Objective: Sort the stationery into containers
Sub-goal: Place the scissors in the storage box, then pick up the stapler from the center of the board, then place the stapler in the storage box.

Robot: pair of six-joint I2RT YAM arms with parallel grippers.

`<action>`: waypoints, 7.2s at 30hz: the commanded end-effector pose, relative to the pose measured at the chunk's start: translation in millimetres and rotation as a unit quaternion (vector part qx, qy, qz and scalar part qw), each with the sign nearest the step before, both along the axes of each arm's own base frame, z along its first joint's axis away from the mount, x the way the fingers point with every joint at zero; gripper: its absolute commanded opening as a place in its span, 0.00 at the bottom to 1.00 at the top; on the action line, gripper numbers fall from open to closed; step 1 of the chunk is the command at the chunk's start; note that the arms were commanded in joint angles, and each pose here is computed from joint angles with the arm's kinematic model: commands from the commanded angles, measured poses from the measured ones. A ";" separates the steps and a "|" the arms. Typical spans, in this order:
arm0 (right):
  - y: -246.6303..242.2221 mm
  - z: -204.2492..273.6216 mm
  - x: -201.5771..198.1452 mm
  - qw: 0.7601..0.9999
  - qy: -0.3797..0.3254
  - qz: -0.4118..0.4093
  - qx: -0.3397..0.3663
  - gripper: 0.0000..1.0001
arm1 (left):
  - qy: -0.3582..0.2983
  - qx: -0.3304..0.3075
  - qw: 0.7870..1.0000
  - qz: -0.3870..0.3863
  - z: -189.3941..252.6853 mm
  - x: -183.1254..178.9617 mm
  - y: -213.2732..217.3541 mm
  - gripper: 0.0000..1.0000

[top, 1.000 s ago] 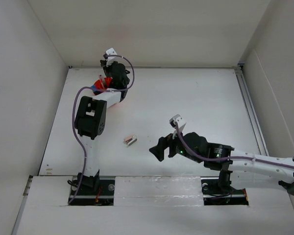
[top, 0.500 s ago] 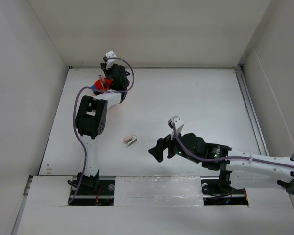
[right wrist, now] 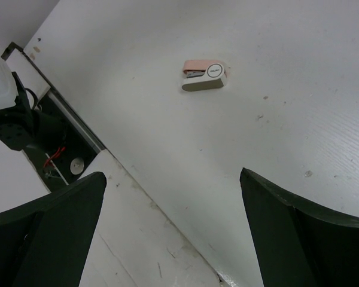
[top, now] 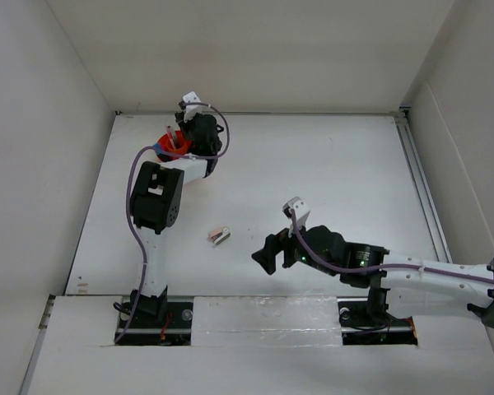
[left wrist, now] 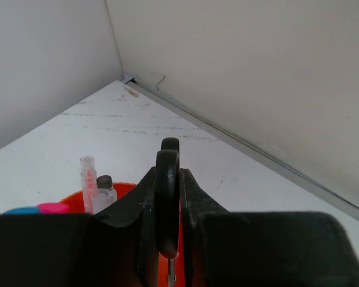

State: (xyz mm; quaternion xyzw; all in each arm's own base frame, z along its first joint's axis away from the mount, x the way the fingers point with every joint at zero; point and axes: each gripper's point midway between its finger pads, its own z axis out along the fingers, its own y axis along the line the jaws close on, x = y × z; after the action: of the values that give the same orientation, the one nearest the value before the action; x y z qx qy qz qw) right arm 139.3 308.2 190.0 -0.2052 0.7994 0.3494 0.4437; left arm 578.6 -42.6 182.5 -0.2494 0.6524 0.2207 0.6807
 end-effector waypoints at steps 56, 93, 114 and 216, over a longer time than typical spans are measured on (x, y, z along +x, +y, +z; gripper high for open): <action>-2.3 13.9 25.9 0.994 0.021 -0.103 -0.027 1.00 | 0.065 -0.211 0.937 -0.271 225.2 -109.6 -101.9 1.00; 116.9 -62.0 89.4 0.904 -0.104 0.367 -0.196 0.99 | 0.085 -0.271 0.943 -0.172 84.1 -343.6 21.9 1.00; 124.7 -112.3 115.6 0.883 -0.053 0.428 -0.187 0.93 | 0.059 -0.272 0.938 -0.205 95.0 -346.3 16.5 1.00; 32.7 91.5 -43.7 0.923 -0.292 0.219 -0.124 0.00 | 0.241 -0.337 0.413 -0.811 76.6 -483.2 -187.4 1.00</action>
State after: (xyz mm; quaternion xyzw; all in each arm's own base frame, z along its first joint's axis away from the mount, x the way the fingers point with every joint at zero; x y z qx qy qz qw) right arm 90.4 341.7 256.7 -0.5457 0.6190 0.2551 0.5040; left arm 105.7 -227.9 249.2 0.2251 0.7386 -0.5949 0.2233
